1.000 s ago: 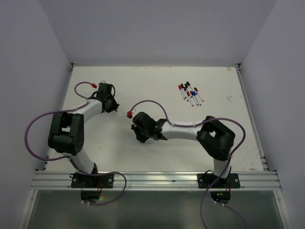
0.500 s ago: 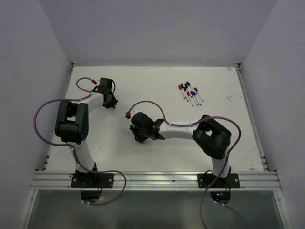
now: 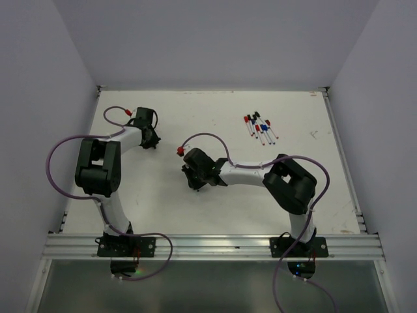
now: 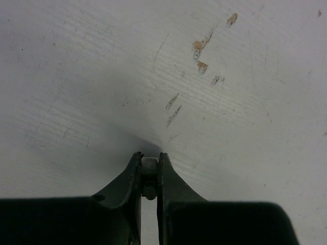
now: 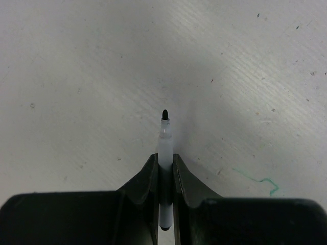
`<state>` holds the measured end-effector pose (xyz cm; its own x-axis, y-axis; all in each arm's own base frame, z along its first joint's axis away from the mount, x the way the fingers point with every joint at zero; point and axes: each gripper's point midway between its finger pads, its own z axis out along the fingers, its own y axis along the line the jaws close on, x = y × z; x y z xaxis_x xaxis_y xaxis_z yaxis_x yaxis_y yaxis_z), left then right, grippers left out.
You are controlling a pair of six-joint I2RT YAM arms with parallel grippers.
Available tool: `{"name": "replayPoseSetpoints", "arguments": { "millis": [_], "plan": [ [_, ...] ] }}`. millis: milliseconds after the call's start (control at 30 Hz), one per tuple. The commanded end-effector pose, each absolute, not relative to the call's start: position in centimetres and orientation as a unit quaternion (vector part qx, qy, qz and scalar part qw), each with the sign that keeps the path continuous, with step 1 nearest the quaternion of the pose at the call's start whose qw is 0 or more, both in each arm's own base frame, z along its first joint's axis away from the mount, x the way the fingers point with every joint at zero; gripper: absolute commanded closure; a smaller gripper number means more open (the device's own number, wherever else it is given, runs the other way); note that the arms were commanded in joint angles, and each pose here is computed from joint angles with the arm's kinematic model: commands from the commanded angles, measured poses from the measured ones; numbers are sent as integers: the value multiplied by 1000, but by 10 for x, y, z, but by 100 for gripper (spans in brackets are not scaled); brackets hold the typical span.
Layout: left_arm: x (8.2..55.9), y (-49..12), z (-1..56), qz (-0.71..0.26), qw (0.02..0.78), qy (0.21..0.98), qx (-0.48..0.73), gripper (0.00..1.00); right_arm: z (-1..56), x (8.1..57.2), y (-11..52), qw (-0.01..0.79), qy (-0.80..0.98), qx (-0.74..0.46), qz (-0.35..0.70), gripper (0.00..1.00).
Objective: Open the pen caps
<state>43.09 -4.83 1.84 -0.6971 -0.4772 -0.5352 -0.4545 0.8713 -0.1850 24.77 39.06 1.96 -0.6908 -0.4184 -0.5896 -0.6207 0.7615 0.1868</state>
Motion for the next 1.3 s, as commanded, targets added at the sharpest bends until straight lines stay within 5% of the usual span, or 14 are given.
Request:
{"name": "replayPoseSetpoints", "arguments": {
  "millis": [0,267,833,1267],
  "plan": [
    [421,-39,-2,5,276,928,-250,98,12,246,390,265,900,-294,183,87],
    [414,-38,-11,7,268,930,-252,81,9,244,385,264,901,-297,177,78],
    [409,-37,-12,6,272,929,-253,62,10,243,386,263,900,-298,182,73],
    [412,-55,51,-62,334,909,-241,47,41,247,383,287,891,-301,182,51]
  ]
}}
